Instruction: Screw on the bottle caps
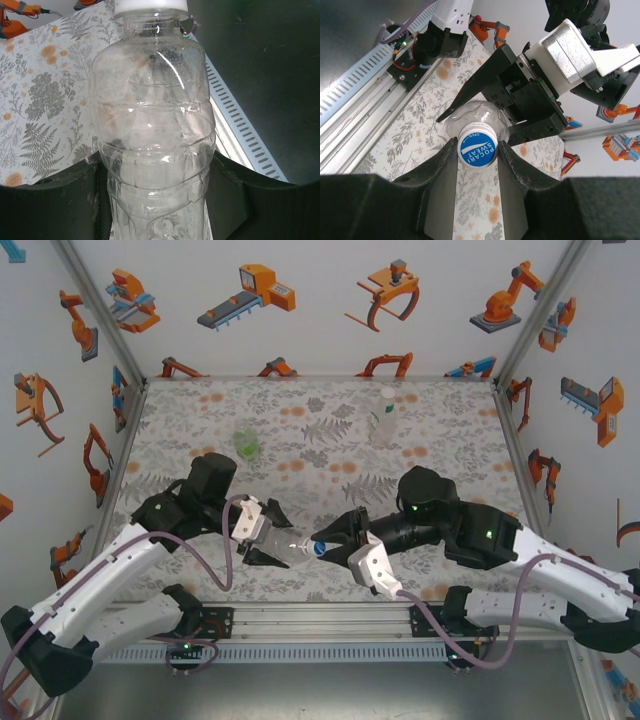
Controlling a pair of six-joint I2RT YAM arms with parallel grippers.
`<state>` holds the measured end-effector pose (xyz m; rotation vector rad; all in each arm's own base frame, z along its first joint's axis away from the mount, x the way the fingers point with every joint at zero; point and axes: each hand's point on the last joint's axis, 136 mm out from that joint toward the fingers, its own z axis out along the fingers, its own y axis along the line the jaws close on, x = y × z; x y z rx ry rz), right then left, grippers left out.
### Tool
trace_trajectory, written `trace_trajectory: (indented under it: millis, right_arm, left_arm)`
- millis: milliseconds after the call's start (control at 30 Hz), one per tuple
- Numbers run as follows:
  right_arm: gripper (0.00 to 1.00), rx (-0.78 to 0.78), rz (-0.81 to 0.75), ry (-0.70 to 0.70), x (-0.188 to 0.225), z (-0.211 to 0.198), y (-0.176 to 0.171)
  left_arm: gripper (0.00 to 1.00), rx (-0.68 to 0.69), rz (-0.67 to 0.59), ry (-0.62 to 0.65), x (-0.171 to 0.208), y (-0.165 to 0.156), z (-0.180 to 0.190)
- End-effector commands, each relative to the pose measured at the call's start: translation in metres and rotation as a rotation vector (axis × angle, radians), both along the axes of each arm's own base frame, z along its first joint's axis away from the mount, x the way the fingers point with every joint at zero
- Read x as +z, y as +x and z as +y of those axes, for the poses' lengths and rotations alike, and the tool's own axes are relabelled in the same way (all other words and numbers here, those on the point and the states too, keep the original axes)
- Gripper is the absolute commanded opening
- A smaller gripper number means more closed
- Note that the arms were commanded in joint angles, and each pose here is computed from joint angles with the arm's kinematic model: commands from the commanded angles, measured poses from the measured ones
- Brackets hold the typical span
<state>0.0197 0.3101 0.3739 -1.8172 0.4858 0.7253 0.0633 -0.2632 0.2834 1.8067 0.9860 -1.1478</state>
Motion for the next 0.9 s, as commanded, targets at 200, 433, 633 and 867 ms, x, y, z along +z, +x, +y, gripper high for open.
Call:
trace_trajectory:
  millis: [200, 433, 633, 867]
  right_arm:
    - [0.00, 0.004, 0.110, 0.013, -0.001, 0.005, 0.008]
    - [0.00, -0.125, 0.225, -0.002, -0.003, 0.012, 0.034]
    - [0.00, -0.315, 0.443, 0.110, 0.003, 0.022, 0.083]
    - [0.00, -0.549, 0.680, 0.273, 0.002, 0.023, 0.143]
  left_arm:
    - [0.00, -0.083, -0.030, -0.075, 0.016, -0.019, 0.006]
    - [0.00, 0.027, -0.070, -0.054, 0.013, 0.000, 0.000]
    - [0.00, 0.180, -0.119, -0.053, 0.011, 0.027, -0.006]
    - [0.00, 0.406, -0.168, -0.044, 0.011, 0.067, -0.007]
